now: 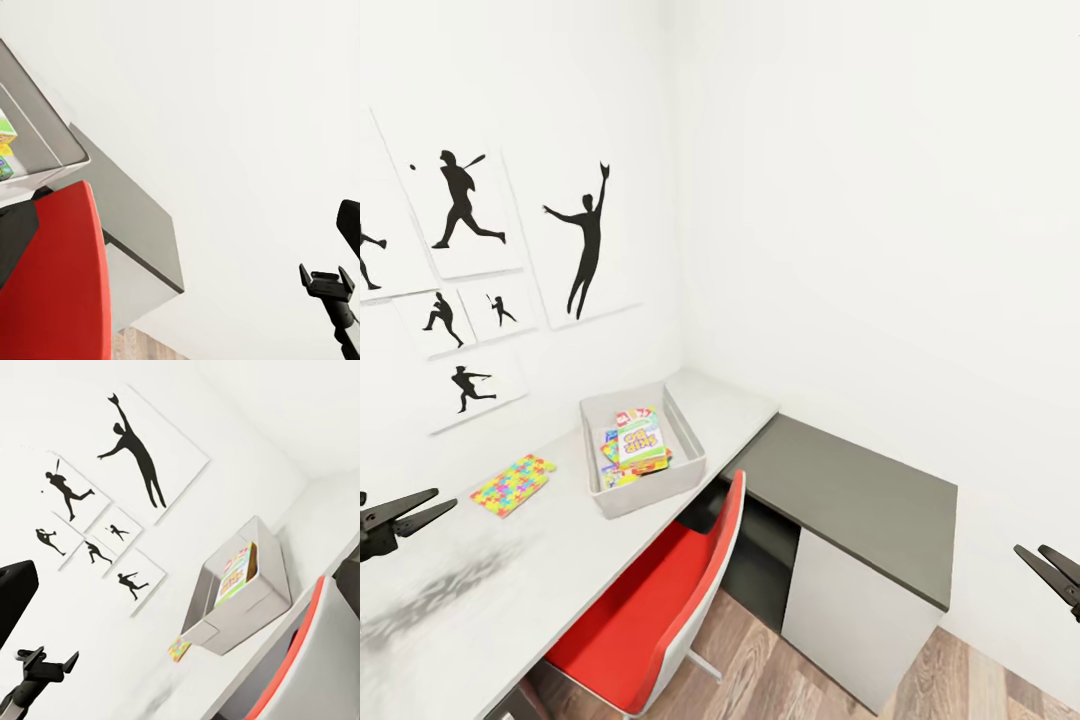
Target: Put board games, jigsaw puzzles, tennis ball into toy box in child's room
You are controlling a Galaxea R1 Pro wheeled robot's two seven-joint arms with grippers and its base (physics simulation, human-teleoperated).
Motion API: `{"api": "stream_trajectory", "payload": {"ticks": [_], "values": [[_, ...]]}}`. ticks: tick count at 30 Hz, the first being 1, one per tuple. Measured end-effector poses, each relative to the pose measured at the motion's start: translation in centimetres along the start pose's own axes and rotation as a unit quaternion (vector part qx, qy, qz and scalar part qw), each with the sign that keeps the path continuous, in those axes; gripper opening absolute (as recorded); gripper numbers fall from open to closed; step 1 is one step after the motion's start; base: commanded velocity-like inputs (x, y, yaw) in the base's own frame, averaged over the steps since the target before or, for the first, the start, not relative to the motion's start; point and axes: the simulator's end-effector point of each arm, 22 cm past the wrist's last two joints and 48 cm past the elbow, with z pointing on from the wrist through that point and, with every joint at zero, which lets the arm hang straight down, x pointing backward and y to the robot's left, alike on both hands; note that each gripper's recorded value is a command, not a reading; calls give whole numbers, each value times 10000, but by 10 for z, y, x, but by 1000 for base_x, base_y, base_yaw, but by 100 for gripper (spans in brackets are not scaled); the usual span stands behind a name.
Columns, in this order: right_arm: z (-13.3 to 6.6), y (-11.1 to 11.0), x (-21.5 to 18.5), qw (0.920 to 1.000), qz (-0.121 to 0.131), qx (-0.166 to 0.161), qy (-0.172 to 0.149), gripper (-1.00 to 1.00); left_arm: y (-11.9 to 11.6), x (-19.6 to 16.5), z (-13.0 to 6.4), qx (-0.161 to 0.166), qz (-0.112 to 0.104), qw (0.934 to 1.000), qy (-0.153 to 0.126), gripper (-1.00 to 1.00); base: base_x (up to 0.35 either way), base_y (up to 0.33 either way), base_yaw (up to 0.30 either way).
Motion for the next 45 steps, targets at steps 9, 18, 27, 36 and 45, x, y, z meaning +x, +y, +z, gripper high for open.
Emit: {"api": "stream_trajectory", "payload": {"ticks": [9, 18, 27, 36, 45], "values": [[0, 1, 0, 10000, -1, -9, 6, 100, -1, 1, 1, 25, -15, 10000, -9, 100, 0, 10, 6], [0, 1, 0, 10000, -2, -8, 5, 100, -1, 2, 2, 33, -18, 10000, -11, 100, 0, 1, 1], [0, 2, 0, 10000, -15, -19, 0, 100, -3, 1, 2, 46, 34, 10000, -20, 100, -6, 0, 93], [0, 5, -2, 10000, -38, -50, -17, 100, -6, -1, 1, 70, 72, 9999, -37, 100, -108, 0, 205], [-1, 9, -3, 9999, -65, -86, -38, 100, -10, -2, 0, 102, 104, 9999, -58, 100, -38, 0, 232]]}}
